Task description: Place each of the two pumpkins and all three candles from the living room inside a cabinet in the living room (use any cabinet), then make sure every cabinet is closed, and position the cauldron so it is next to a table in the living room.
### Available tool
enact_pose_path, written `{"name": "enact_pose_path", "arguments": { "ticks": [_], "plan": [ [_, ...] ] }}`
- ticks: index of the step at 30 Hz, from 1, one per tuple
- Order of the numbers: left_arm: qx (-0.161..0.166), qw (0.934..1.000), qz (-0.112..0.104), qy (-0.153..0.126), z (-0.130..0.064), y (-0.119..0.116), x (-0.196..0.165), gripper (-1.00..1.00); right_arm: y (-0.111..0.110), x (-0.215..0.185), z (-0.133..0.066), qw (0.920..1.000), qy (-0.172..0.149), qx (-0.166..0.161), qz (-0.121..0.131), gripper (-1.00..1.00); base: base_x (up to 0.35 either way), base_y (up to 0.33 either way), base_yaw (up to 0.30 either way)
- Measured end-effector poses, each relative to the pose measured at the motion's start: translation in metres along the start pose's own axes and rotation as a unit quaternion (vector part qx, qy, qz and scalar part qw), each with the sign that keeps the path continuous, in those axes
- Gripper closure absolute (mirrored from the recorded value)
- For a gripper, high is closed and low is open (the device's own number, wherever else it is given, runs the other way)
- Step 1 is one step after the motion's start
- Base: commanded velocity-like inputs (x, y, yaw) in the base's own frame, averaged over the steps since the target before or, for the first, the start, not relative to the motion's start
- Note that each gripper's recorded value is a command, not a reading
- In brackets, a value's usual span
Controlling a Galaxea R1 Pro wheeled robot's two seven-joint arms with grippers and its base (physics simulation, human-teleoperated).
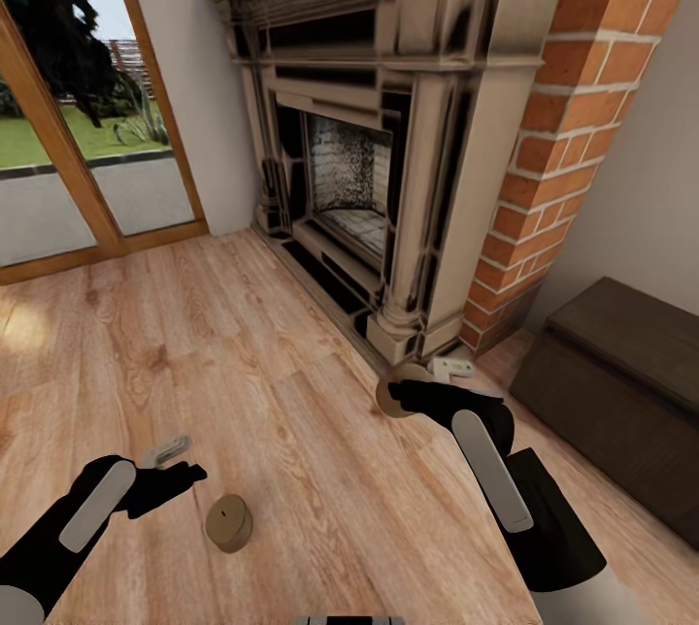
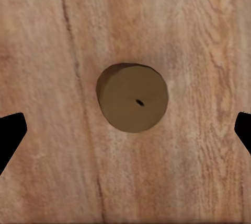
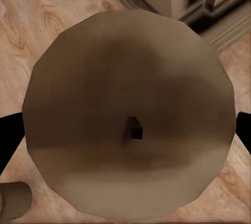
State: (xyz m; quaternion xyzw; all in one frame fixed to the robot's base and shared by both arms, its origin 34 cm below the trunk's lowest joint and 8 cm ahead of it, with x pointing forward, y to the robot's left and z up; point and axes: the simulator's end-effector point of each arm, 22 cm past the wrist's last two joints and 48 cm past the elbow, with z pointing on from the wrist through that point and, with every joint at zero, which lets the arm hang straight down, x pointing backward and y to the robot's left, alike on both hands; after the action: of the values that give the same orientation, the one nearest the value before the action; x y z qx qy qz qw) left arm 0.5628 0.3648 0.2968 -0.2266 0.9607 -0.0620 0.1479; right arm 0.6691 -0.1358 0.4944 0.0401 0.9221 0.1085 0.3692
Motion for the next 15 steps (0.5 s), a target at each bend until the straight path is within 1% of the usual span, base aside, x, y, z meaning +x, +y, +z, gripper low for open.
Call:
{"name": "enact_pose_path", "arguments": {
  "ticks": [7, 15],
  "plan": [
    [-0.002, 0.9999, 0.0, 0.015, 0.013, 0.0, 0.011, -1.0, -0.004, 0.012, 0.012, 0.9999, 0.014, 0.003, 0.002, 1.0, 0.0, 0.0, 0.0],
    [-0.008, 0.9995, -0.001, 0.03, 0.026, 0.005, 0.022, -1.0, -0.009, 0.026, 0.025, 0.9995, 0.029, 0.005, 0.005, 1.0, 0.0, 0.0, 0.0]
  ]
}}
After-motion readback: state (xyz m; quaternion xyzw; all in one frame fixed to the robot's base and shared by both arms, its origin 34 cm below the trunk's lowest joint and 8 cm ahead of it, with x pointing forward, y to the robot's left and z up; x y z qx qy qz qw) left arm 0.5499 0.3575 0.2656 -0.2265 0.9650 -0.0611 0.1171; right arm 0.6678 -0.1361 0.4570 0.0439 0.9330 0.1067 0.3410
